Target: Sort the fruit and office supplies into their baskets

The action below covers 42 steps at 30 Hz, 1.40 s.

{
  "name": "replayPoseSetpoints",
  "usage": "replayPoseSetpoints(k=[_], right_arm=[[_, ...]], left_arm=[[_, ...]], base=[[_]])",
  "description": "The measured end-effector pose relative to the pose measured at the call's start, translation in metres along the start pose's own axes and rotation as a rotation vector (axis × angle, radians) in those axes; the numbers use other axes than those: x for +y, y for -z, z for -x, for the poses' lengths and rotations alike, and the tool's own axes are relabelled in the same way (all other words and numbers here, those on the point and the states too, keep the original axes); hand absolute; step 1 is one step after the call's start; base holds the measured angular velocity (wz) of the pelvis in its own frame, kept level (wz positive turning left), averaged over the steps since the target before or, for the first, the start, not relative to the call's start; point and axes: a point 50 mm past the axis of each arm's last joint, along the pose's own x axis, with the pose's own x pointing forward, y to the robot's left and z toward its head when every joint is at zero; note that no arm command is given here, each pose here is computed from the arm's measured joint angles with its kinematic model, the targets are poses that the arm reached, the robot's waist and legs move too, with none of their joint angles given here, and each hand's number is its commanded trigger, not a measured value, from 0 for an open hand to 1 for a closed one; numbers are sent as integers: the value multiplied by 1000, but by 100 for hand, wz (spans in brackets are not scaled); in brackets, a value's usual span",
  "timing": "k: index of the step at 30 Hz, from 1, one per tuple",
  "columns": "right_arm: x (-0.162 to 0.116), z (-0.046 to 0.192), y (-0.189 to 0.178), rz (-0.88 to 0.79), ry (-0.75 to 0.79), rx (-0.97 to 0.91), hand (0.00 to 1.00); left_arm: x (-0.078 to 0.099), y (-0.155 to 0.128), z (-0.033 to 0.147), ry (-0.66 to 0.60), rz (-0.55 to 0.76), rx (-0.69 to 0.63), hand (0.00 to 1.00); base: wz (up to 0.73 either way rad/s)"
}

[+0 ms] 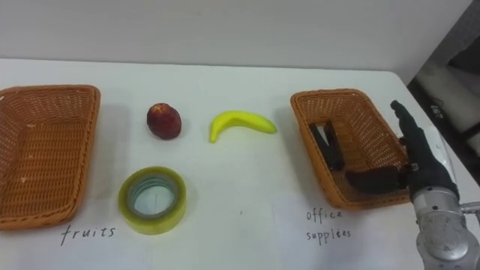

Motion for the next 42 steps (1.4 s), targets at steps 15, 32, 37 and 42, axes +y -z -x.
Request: replayPoseSetpoints(k=[15,32,37,42], right_arm=[[0,0,-1,16,3,-2,0],[-5,-10,-23,-33,46,-86,0],[-2,-14,-32,-58,64,-120,0],[1,-15,-45,-95,68,-181,0]], left_arm=[[0,-1,0,0,1,-3,0],[-1,-12,-2,-20,-1,-36,0],[-3,-16,-2,-23,4,-51,0],[-9,-13,-1,-8,-26,-47,0]], base=[[0],[0],[0],[0]])
